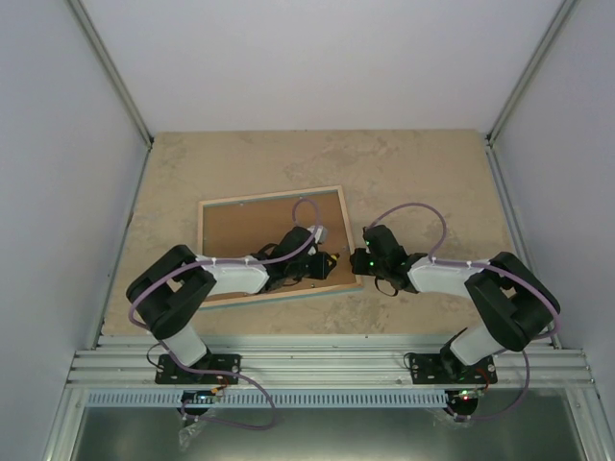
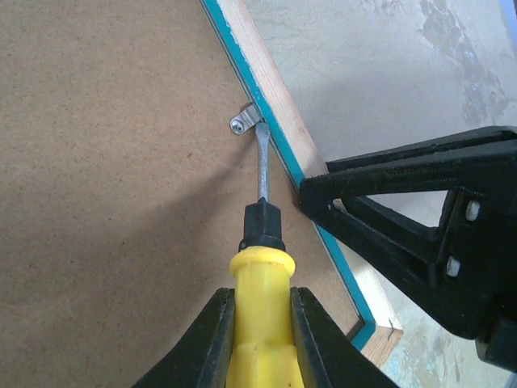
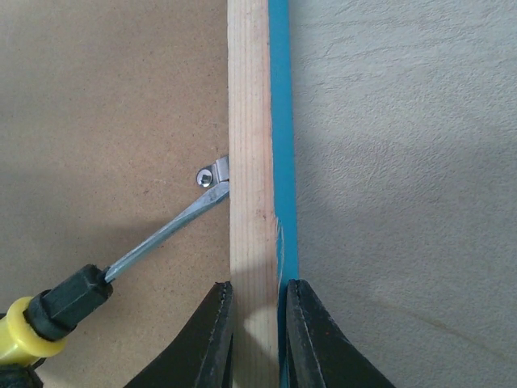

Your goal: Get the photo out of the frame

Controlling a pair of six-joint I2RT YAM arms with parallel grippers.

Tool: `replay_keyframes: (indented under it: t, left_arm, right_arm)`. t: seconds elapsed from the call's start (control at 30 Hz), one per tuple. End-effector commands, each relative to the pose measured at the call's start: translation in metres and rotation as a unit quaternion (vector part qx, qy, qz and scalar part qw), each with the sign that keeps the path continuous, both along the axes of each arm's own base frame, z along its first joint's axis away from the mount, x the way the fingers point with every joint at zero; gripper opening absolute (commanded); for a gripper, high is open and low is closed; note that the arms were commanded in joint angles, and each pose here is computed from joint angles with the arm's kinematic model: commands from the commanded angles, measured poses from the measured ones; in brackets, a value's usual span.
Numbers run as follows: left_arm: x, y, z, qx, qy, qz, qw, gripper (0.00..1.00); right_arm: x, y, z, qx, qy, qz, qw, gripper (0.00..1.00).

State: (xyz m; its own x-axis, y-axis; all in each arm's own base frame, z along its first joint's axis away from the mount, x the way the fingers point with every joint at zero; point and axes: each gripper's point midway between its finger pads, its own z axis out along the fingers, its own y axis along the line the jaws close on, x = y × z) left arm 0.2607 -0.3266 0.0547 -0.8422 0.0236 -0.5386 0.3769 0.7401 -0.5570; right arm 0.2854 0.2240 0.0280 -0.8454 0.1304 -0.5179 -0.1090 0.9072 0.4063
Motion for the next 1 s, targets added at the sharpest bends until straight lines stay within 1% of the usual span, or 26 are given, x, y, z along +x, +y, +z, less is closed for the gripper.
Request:
replay_keyframes:
  t: [0.0,0.2,0.47,0.73,0.97]
  left_arm:
    - [0.009,-0.006,0.005,-0.003,-0.011,0.009,1.000,0.00]
    - [0.009,-0.005,0.000,0.003,-0.004,0.014,1.000,0.00]
    - [0.015,0.009,-0.008,0.027,0.001,0.055,0.998,0.00]
    - [0.009,0.006,-0.003,0.014,0.008,0.046,0.999,0.00]
    - [0.006,0.013,0.017,-0.003,-0.007,0.054,0.998,0.00]
  right_arm:
    - [0.001,0.016,0.009,0.039,-0.004,0.008,0.999,0.00]
    - [0.000,0.015,0.007,0.038,-0.002,0.007,0.999,0.00]
    - [0.000,0.014,0.009,0.040,-0.003,0.004,0.999,0.00]
    - [0.000,0.011,0.010,0.037,-0.004,-0.002,0.999,0.01]
    - [0.001,0.009,0.013,0.034,-0.008,-0.004,0.999,0.01]
